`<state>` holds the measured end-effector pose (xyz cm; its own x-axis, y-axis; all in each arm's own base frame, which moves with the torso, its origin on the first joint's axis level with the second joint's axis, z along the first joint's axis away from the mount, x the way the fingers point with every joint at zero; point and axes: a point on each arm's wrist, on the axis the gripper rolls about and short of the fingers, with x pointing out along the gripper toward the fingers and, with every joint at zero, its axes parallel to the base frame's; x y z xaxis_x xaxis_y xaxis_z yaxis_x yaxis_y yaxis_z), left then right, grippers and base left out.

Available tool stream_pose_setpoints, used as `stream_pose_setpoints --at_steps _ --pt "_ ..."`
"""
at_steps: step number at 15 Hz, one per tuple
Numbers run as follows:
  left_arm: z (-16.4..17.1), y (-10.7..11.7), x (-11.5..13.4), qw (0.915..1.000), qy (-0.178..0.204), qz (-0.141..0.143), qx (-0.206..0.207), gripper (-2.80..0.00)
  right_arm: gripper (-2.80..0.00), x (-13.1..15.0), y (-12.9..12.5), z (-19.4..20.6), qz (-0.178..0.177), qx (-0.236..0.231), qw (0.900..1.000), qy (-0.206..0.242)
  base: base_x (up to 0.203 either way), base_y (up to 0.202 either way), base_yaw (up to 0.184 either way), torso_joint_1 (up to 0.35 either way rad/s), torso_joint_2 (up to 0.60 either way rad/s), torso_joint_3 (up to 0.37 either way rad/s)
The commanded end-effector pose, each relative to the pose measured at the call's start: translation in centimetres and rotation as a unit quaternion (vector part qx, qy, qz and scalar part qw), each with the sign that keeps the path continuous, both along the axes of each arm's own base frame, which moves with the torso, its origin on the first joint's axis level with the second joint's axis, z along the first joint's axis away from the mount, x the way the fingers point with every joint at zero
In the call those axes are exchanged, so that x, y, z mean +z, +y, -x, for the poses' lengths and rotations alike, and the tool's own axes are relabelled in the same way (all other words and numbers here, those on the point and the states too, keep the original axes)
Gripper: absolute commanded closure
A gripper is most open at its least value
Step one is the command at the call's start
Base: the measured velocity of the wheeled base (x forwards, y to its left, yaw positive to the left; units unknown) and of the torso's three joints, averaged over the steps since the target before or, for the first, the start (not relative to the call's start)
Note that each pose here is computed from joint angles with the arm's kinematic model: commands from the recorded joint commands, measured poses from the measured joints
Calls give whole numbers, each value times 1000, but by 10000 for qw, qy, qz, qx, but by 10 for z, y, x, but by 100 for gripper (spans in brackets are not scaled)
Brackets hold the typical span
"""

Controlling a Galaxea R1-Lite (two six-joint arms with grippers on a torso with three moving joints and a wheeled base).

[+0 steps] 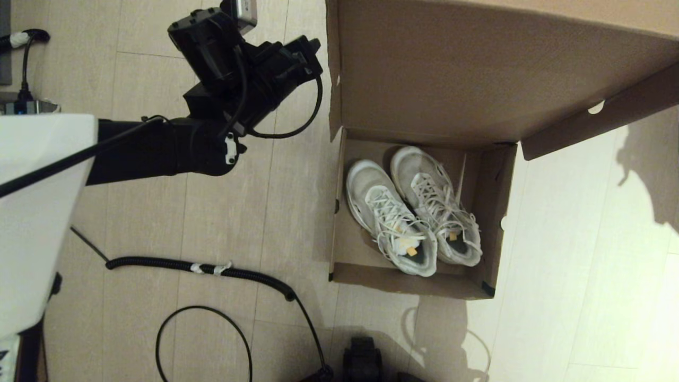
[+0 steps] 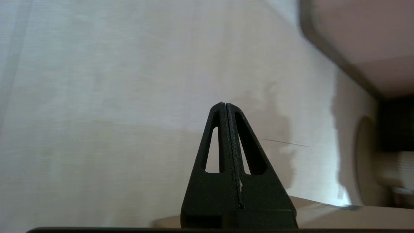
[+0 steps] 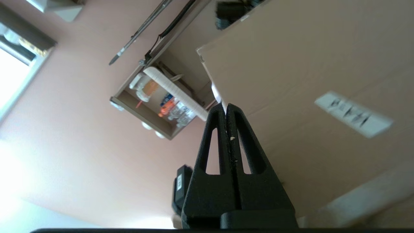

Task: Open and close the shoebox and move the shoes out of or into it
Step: Close the shoe box

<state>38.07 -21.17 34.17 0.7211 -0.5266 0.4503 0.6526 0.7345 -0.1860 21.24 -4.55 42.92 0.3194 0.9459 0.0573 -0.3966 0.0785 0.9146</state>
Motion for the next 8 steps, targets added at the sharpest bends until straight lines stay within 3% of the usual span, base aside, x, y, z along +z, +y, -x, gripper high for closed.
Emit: stream_pose_setpoints --at_steps 1,5,8 --pt "19 -8 15 9996 -156 90 -199 0 0 -3 8 23 36 24 9999 102 0 0 0 0 0 0" --pt "35 -24 21 9988 -264 59 -414 0 0 -38 16 44 -94 53 9983 573 0 0 0 0 0 0" --pt "44 -28 26 9980 -283 17 -561 0 0 -66 28 81 -73 41 9985 532 0 0 0 0 0 0"
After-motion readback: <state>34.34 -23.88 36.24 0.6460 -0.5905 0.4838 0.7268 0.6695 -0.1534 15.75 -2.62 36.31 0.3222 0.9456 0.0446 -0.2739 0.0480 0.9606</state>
